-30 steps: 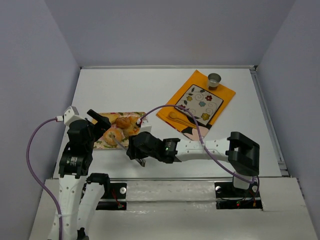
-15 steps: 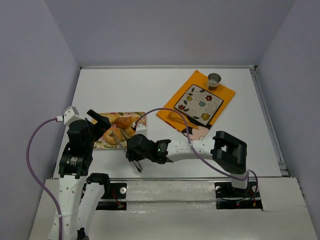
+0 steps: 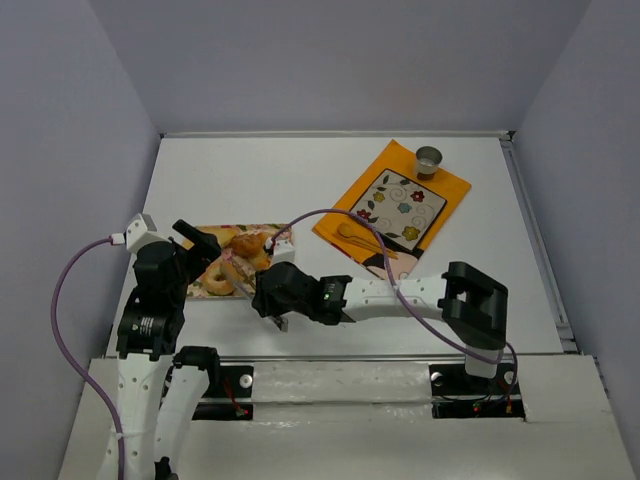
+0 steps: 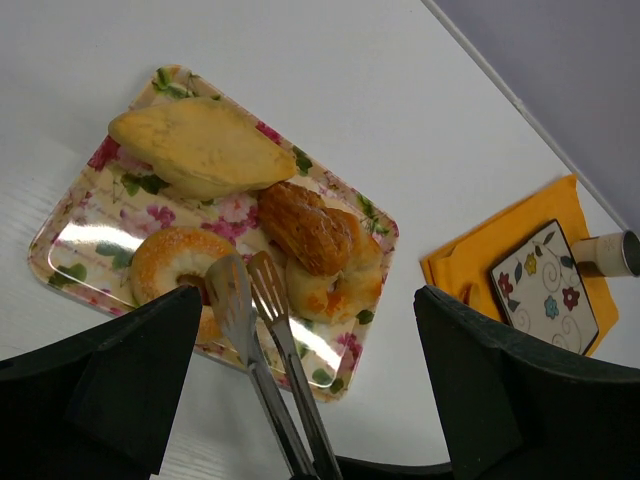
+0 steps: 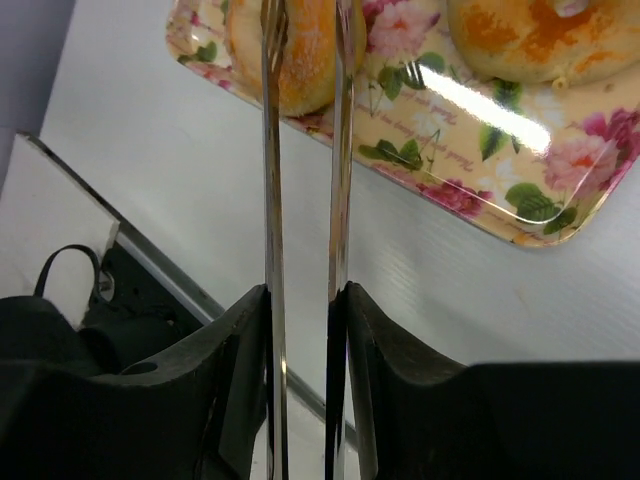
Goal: Place the bread
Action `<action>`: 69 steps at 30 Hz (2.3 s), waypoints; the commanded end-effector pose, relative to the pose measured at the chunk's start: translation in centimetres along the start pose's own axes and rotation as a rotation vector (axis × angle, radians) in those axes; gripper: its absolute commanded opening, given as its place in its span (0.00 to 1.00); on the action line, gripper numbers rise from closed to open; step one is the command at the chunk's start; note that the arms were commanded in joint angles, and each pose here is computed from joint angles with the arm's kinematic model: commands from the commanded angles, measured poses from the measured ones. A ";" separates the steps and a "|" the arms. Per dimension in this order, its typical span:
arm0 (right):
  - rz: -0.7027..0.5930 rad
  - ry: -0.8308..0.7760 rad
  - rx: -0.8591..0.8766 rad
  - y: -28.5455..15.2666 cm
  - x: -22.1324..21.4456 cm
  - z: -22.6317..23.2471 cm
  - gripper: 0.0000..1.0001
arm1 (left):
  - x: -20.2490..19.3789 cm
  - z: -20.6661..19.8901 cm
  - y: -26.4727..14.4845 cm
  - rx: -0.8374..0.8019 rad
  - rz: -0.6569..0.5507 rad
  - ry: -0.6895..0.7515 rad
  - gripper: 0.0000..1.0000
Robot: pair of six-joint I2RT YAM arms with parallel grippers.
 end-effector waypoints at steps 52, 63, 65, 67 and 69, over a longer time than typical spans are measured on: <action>0.006 0.322 0.029 1.0 2.8 0.4 0.56 | -0.3 -0.5 0.9 -0.035 0.048 0.041 0.99; 0.114 0.314 0.046 2.0 1.3 0.6 0.47 | -0.1 -0.5 0.4 -0.040 0.018 0.028 0.99; 0.117 0.306 0.059 1.8 1.5 0.8 0.41 | 0.0 -0.4 0.4 -0.039 0.015 0.027 0.99; 0.119 0.303 0.059 1.7 1.5 0.7 0.38 | 0.0 -0.4 0.4 -0.039 0.015 0.027 0.99; 0.115 0.303 0.059 1.4 1.5 0.7 0.33 | 0.0 -0.4 0.3 -0.040 0.012 0.024 0.99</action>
Point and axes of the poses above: each gripper's point midway between its finger pads, its own y axis out along the fingers, its own z axis along the line the jaws close on, x = y × z, the point moved 10 cm from there along -y, back along the fingers, and after that the axes turned 10 degrees about -y, right-handed, at the moved point
